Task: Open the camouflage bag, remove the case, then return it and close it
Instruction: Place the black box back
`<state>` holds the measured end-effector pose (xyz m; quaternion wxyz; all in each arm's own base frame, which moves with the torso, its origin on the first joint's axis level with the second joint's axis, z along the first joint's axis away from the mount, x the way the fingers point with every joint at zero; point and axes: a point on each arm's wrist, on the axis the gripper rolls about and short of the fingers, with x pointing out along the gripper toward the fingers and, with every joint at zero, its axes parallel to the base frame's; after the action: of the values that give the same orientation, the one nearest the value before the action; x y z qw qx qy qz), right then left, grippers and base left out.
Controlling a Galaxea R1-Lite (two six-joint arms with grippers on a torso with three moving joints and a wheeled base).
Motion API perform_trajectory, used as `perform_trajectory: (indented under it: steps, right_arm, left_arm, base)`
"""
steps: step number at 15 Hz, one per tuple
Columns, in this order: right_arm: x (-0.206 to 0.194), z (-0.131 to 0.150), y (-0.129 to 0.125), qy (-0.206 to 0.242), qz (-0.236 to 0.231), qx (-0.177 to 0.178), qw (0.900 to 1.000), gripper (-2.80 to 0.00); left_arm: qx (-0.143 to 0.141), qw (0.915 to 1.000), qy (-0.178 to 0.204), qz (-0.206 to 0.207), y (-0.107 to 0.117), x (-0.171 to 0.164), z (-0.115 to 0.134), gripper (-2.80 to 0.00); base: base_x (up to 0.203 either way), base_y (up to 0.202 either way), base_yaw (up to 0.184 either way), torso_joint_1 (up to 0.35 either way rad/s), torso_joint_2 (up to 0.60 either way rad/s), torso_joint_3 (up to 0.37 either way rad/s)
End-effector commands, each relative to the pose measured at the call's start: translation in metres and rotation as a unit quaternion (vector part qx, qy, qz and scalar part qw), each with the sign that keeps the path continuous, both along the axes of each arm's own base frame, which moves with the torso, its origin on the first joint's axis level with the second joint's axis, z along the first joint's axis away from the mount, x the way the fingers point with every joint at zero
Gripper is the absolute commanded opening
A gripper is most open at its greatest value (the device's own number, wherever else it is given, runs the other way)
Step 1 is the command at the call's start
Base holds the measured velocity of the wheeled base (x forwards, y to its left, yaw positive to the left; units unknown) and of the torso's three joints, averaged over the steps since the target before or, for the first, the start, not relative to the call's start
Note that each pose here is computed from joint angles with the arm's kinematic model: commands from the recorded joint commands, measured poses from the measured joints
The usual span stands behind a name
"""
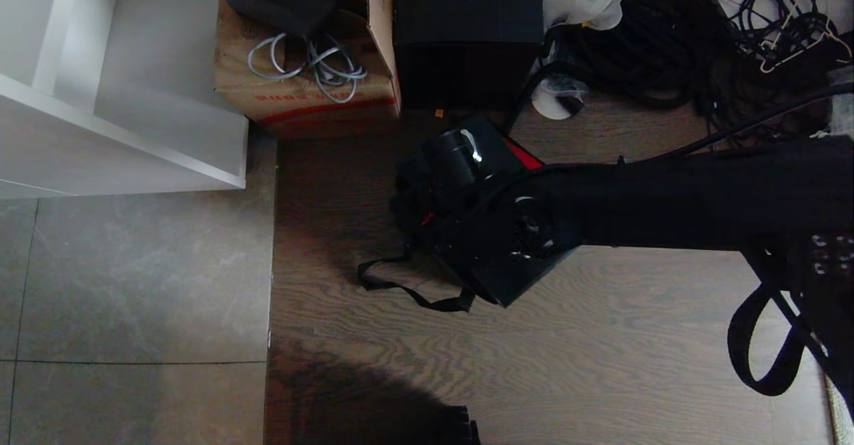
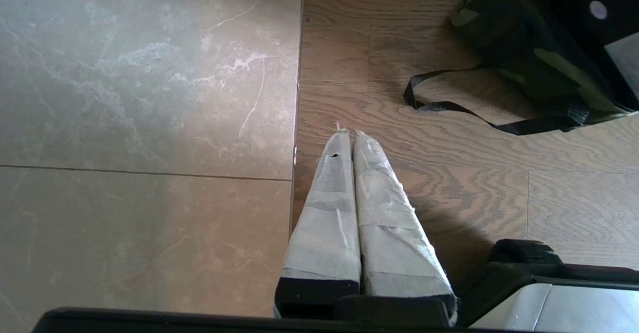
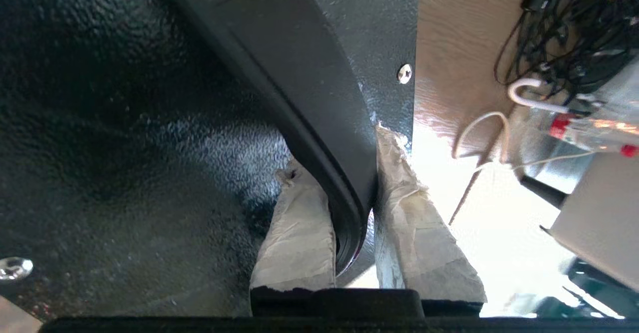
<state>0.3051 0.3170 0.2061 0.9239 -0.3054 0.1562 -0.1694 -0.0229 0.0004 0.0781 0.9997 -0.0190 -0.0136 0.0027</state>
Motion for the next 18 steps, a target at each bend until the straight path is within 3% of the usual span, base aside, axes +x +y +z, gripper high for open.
perform_trajectory:
  steps: [1,8,11,18]
  right_arm:
    - [-0.003,0.005,-0.003,0.001,0.001,-0.001,1.0,-2.8]
    - [-0.017,0.009,0.0,0.02,0.02,-0.016,0.999,-2.8]
    - [-0.018,-0.006,-0.002,0.035,0.017,-0.031,0.999,-2.8]
    - [-0.02,-0.02,0.001,0.046,0.021,-0.027,0.998,-2.8]
  left_arm:
    - [0.0,1.0,0.004,0.001,0.0,0.001,-0.002,-2.8]
    - [0.0,1.0,0.004,0.0,0.0,0.001,-0.002,-2.8]
    - [0.0,1.0,0.004,0.001,0.0,0.001,-0.002,-2.8]
    - [0.0,1.0,0.004,0.0,0.0,0.001,-0.002,-2.8]
  base:
    - [0.0,0.0,0.0,0.0,0.0,0.0]
    - [0.0,0.0,0.0,0.0,0.0,0.0]
    - [0.0,0.0,0.0,0.0,0.0,0.0]
    - [0.0,0.0,0.0,0.0,0.0,0.0]
